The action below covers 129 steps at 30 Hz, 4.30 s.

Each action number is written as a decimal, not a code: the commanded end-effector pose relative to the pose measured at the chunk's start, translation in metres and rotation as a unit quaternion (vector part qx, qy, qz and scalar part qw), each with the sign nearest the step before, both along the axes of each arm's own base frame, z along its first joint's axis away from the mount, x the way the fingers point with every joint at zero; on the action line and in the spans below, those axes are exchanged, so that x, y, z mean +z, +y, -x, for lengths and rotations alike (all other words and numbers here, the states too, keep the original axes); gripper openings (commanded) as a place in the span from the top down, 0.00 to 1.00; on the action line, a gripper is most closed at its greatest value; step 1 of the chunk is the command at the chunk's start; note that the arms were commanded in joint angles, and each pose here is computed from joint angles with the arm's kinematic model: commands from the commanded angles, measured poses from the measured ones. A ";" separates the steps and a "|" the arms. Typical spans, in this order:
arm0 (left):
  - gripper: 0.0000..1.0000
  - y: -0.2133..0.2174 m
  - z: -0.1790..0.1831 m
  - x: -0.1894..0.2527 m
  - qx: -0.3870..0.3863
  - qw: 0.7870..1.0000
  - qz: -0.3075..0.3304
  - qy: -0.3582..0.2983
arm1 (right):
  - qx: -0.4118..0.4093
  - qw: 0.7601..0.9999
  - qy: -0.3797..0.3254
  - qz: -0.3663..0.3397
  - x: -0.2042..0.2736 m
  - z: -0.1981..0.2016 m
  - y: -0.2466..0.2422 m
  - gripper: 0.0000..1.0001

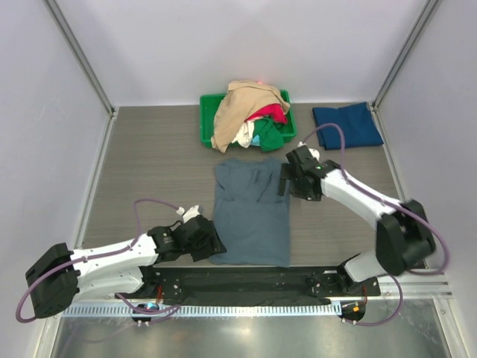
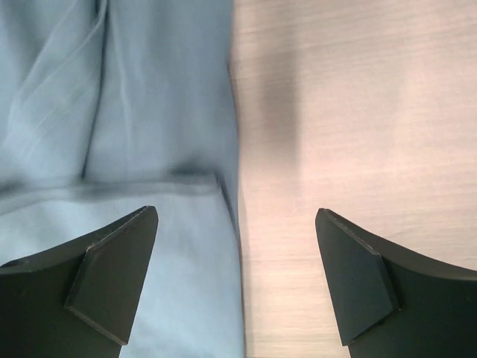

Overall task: Fold and stack the t-shirts
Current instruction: Fold the tshirt

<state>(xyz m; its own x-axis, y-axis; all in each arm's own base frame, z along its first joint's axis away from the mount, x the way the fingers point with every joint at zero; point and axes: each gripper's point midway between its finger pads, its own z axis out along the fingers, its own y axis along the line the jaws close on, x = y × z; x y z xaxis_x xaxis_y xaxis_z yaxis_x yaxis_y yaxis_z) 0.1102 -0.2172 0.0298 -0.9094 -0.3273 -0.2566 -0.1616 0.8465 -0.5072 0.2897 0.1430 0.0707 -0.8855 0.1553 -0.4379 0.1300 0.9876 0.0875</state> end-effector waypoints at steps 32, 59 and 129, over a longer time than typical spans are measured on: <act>0.44 0.007 0.011 -0.003 0.002 1.000 0.019 0.005 | -0.029 0.982 0.080 -0.171 -0.072 0.226 0.030 0.62; 0.51 0.009 0.026 -0.021 -0.002 1.000 0.005 0.028 | -0.048 0.989 0.007 -0.140 -0.046 0.202 0.013 0.99; 1.00 0.017 -0.248 0.103 0.008 0.994 -0.090 -0.064 | -0.050 0.991 -0.114 -0.050 0.087 -0.078 -0.002 0.99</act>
